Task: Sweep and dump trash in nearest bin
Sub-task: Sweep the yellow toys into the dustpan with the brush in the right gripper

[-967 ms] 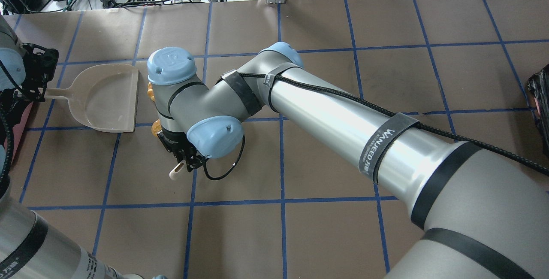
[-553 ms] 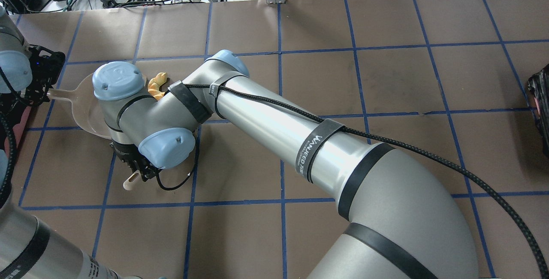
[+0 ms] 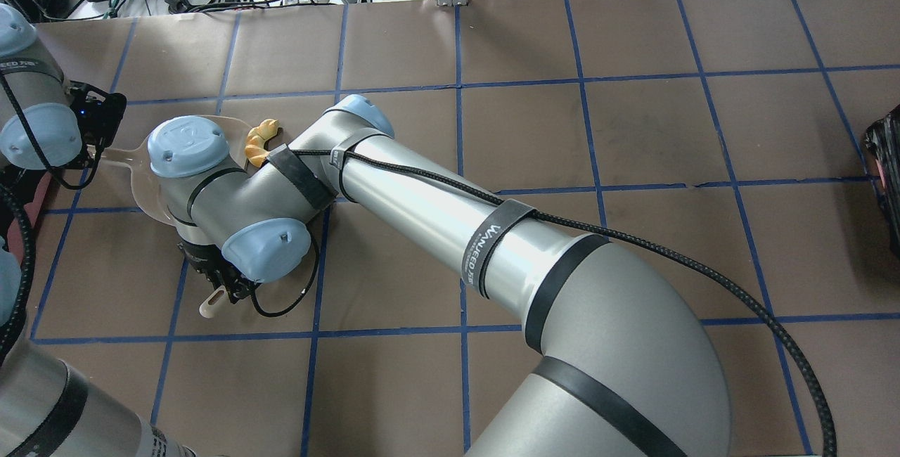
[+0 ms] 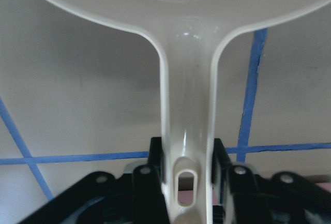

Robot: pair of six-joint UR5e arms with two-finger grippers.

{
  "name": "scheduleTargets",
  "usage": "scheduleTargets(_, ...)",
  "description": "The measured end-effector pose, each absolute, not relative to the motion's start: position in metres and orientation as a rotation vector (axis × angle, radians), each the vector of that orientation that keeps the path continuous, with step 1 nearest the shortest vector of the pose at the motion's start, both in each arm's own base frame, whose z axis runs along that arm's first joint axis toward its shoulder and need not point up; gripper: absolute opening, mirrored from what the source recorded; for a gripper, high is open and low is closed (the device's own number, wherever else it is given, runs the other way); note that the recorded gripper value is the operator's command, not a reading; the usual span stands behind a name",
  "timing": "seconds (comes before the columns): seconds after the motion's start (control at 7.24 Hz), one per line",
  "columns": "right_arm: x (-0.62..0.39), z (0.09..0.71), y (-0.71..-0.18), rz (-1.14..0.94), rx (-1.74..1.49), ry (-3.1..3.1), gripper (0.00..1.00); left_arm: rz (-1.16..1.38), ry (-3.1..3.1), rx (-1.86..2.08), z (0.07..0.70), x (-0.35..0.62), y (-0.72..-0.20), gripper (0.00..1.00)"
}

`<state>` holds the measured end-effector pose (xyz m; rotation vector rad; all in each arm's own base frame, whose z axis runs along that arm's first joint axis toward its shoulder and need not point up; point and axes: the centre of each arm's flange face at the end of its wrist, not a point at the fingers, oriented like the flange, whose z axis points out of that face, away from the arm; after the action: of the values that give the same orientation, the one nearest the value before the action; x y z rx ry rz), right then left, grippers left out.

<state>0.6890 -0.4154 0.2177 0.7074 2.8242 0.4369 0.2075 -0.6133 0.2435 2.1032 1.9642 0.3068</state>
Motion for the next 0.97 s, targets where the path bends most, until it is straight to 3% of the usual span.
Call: scheduleTargets(0.97, 0.725, 0.195, -0.453, 0.338, -0.041, 2.729, 0.0, 0.346, 1.968, 2.074, 0.242, 0.21, -0.612, 0.0)
